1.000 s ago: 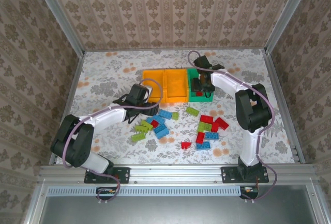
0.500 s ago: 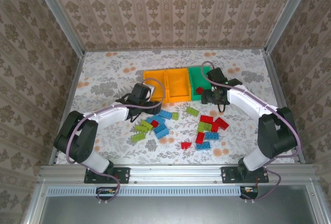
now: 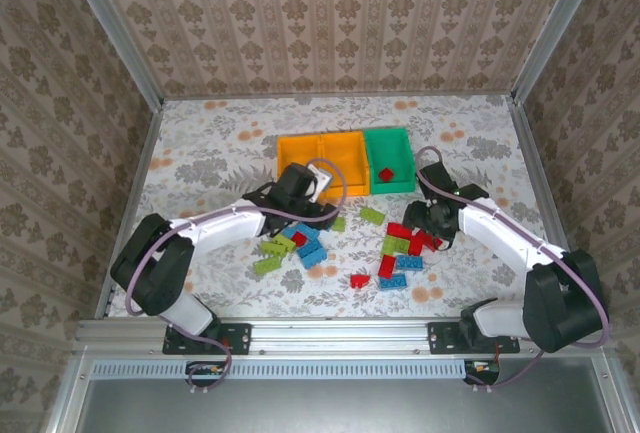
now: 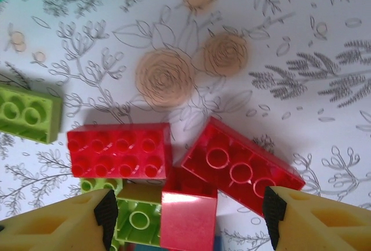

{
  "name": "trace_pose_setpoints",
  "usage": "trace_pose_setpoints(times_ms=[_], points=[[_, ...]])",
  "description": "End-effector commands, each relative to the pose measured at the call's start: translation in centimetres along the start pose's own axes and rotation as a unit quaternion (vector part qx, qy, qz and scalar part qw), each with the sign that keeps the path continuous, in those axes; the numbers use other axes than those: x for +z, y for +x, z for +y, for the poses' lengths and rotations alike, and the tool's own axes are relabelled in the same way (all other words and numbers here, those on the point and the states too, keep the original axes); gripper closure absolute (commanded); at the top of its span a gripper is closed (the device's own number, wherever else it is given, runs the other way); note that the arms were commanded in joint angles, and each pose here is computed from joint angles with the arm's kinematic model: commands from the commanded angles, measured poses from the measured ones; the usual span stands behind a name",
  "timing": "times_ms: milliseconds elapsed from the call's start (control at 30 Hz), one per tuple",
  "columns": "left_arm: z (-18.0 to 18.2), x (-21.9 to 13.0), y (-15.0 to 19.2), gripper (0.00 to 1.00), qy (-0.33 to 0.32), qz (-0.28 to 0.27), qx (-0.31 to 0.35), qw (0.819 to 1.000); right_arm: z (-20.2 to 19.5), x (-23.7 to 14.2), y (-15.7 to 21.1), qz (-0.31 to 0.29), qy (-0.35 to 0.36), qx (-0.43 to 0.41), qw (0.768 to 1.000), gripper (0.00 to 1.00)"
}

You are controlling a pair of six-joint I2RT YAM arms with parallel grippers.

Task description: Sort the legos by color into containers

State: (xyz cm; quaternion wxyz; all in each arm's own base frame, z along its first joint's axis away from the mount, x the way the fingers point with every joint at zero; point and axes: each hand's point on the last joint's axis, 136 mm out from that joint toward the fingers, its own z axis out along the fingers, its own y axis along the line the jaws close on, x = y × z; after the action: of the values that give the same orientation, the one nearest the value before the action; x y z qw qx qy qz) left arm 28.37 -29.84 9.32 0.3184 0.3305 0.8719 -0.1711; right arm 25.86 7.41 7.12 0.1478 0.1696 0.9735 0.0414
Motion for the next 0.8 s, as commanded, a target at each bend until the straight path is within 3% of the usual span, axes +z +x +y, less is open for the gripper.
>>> trace_pose_setpoints(times_ms=[0, 300, 767], points=[[-4.6, -1.4, -0.2, 0.19, 0.06, 0.01, 0.023, 0.998, -0.4, 0.5, 1.6, 0.024, 0.0, 0.031, 0.999, 0.3], [-14.6, -0.9, 1.9, 0.2, 0.129, 0.099, 0.041, 0.986, -0.8, 1.3, 1.7, 0.022, 0.013, 0.027, 0.999, 0.27], [-20.2, 1.8, 5.1, 0.26, 0.143, 0.208, 0.028, 0.967, -2.6, 0.6, 0.5, -0.024, 0.029, 0.028, 0.999, 0.19]])
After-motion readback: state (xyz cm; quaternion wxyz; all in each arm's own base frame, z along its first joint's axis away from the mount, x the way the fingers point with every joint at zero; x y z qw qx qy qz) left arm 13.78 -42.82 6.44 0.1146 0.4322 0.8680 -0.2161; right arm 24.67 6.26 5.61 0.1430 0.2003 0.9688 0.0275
